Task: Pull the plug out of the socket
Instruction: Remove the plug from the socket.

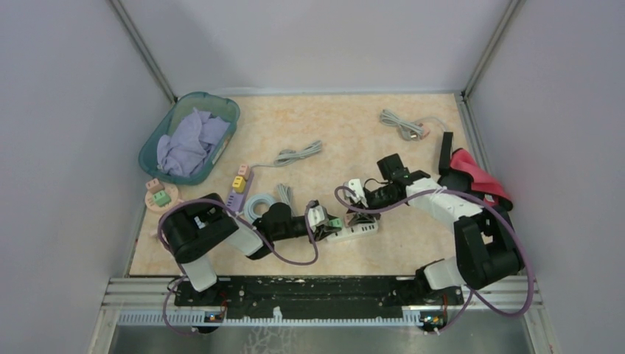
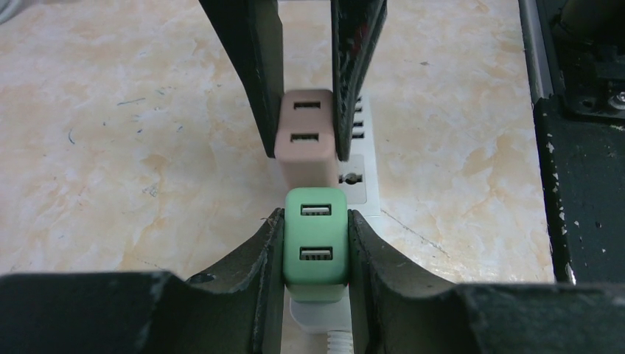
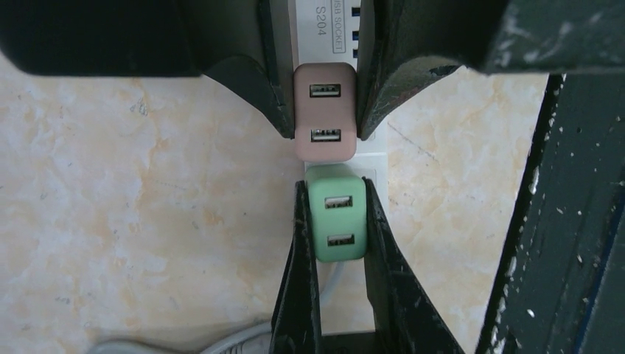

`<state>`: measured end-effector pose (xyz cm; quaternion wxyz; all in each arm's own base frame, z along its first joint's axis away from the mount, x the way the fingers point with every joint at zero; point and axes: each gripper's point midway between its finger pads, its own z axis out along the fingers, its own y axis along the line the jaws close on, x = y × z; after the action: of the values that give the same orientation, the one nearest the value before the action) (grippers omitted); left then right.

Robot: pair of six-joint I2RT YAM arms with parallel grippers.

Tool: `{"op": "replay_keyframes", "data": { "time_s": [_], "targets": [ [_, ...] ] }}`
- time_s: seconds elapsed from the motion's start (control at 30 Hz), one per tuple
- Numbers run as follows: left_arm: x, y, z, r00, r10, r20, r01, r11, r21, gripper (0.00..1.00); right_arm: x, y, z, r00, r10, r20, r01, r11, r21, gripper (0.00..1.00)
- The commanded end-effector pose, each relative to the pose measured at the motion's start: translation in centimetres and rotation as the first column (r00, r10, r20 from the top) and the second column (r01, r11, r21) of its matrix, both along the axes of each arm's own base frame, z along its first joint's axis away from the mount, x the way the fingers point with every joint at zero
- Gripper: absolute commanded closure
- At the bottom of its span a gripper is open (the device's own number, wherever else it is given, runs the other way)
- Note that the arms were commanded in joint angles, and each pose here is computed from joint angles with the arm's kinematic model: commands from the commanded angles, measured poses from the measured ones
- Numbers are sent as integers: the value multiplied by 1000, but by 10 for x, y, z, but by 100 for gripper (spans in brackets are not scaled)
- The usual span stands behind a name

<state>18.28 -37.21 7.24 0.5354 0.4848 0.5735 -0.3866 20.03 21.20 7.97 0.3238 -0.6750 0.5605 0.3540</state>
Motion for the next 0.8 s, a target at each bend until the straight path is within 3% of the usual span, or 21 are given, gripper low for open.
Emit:
{"op": "replay_keyframes", "data": {
  "time_s": [0.0,0.27,0.77],
  "targets": [
    [-7,16,-40,998,17,-55,-10,993,115,100,13,7,42,992,44,120,-58,991,118,100],
    [-3,8,-44,999,-7,-33,11,991,135,100,-13,3,36,973,175,151,-196,971,138,100],
    [-8,7,-48,995,-3,-99,14,994,107,100,-2,2,54,985,126,122,-142,980,138,100]
  ]
}}
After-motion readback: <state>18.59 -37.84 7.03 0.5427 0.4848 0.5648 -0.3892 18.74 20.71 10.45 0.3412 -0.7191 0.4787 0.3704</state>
